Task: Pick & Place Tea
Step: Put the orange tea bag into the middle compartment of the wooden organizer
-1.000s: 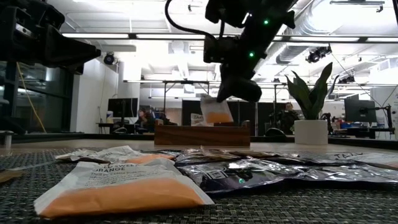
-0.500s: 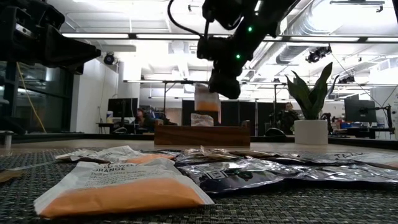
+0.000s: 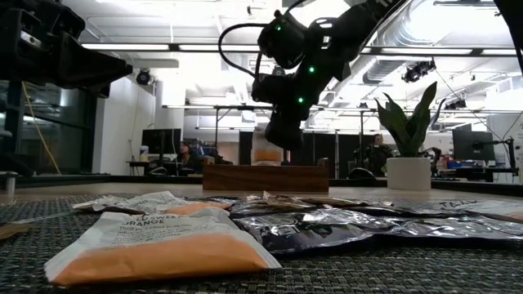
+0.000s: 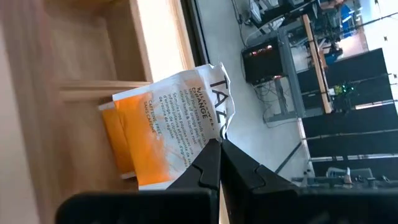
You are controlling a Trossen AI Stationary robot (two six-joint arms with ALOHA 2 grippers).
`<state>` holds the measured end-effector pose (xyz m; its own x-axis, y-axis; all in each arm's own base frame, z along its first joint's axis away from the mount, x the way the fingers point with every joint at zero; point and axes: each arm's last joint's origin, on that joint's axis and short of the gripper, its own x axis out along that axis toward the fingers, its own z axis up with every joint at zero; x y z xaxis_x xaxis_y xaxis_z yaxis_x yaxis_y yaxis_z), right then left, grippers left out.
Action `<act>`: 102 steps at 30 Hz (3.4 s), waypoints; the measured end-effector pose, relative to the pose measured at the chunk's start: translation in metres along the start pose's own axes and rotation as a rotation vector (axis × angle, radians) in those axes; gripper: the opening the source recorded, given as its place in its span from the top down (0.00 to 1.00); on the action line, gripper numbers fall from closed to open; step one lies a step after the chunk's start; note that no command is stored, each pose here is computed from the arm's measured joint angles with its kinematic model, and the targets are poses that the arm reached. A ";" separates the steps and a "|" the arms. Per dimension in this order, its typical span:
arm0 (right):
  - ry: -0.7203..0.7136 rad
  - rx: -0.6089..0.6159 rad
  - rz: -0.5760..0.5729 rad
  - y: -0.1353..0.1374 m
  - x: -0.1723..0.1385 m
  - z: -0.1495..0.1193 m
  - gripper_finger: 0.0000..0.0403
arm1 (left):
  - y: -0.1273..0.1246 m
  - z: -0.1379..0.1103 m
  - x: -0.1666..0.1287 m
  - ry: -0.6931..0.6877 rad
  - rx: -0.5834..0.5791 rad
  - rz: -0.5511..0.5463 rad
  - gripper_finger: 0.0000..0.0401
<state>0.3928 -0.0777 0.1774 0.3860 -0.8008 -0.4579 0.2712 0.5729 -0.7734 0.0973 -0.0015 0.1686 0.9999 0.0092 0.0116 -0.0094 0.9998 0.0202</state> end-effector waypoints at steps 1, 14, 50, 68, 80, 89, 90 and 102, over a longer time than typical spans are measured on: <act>0.005 0.001 -0.003 -0.001 0.002 -0.001 1.00 | 0.000 0.000 0.000 0.000 0.000 0.000 0.79; -0.023 -0.002 0.095 0.002 0.010 -0.003 1.00 | 0.000 0.000 0.000 0.000 0.000 0.000 0.79; 0.008 -0.009 0.192 0.001 -0.038 -0.003 0.69 | 0.000 0.000 0.000 0.000 0.000 0.000 0.79; 0.195 -0.072 0.838 0.019 -0.141 -0.038 0.69 | 0.000 0.000 0.000 0.000 0.000 0.000 0.79; 0.247 -0.087 1.051 0.051 -0.170 -0.062 0.69 | 0.000 0.000 0.000 0.000 0.000 0.000 0.79; 0.258 -0.057 1.136 0.068 -0.180 -0.072 0.69 | 0.000 0.000 0.000 0.000 0.000 0.000 0.79; 0.257 -0.052 1.140 0.070 -0.180 -0.073 0.69 | 0.000 0.000 0.000 0.000 0.000 0.000 0.79; 0.274 0.017 1.241 0.084 -0.175 -0.088 0.69 | 0.000 0.000 0.000 0.000 0.000 0.000 0.79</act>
<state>0.2703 0.0949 0.1539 0.1946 0.2652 -0.9444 -0.1284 0.9614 0.2435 0.0973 -0.0015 0.1686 0.9999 0.0092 0.0114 -0.0094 0.9998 0.0200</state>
